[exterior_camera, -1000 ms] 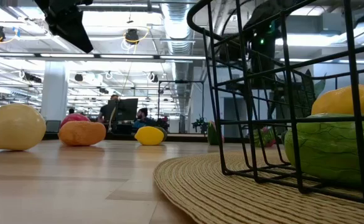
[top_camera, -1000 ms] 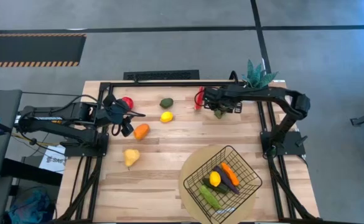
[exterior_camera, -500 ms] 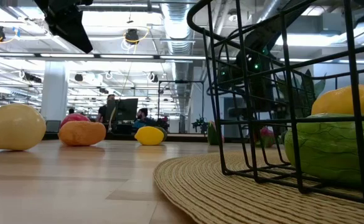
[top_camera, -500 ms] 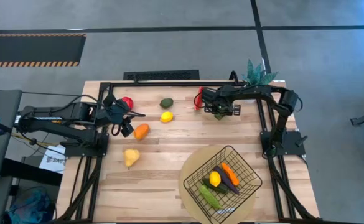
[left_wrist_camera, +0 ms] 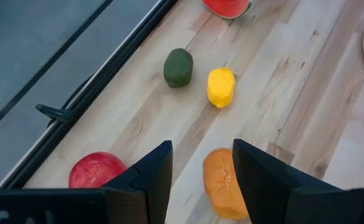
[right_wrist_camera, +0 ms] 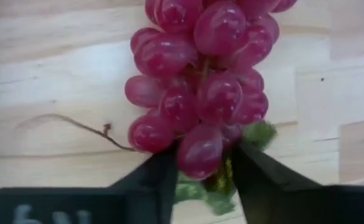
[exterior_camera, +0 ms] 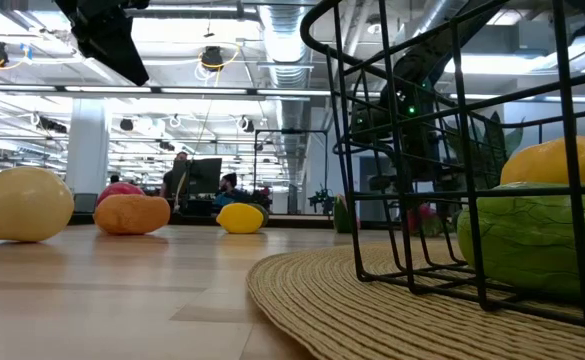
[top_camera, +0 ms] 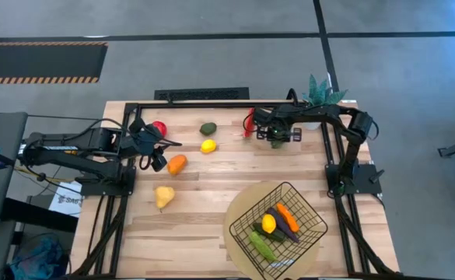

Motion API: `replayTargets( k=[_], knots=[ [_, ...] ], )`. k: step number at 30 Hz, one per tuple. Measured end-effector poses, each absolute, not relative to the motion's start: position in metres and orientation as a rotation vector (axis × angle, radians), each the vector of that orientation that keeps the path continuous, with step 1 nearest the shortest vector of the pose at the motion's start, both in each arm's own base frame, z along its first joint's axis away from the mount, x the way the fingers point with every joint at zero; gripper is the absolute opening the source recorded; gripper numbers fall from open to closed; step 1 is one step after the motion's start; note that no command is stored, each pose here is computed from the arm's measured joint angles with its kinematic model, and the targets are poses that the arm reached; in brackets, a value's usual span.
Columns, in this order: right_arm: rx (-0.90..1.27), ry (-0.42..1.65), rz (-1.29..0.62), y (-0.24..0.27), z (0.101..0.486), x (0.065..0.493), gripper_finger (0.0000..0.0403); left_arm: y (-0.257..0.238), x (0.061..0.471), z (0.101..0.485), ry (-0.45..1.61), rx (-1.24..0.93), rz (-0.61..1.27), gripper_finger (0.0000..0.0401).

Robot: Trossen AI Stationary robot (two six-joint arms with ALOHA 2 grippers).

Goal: Build produce basket
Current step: Put the grapes into the mesh basket

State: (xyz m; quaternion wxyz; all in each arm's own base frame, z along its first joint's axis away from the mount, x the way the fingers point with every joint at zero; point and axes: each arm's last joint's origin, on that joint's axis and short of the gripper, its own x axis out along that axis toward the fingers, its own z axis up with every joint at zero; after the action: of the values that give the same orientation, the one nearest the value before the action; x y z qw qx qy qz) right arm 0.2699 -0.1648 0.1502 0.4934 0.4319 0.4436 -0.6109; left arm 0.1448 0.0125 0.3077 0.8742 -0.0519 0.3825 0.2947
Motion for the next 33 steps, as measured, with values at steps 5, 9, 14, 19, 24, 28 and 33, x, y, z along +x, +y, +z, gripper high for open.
replayTargets(
  k=[5,9,14,19,24,28,33],
  knots=[
    [1.029,1.106,-1.439,-0.164,0.151,0.27,0.0044,0.013,0.145,0.308,0.799,-0.109,0.616,0.0155],
    [1.011,1.122,-1.407,-0.161,0.151,0.273,0.0015,0.013,0.145,0.308,0.799,-0.108,0.616,0.0155],
    [1.004,1.147,-1.34,-0.152,0.153,0.281,0.0008,0.013,0.145,0.308,0.801,-0.103,0.614,0.0155],
    [0.956,1.133,-1.221,-0.141,0.17,0.303,0.0005,0.013,0.145,0.308,0.802,-0.1,0.613,0.0155],
    [0.884,1.105,-1.17,-0.133,0.202,0.322,0.0002,0.013,0.145,0.308,0.802,-0.099,0.612,0.0155],
    [0.79,1.113,-1.2,-0.126,0.233,0.328,0.0002,0.013,0.145,0.308,0.802,-0.098,0.612,0.0155],
    [0.679,1.17,-1.224,-0.111,0.283,0.328,0.0001,0.013,0.145,0.308,0.806,-0.084,0.606,0.0155]
  ],
)
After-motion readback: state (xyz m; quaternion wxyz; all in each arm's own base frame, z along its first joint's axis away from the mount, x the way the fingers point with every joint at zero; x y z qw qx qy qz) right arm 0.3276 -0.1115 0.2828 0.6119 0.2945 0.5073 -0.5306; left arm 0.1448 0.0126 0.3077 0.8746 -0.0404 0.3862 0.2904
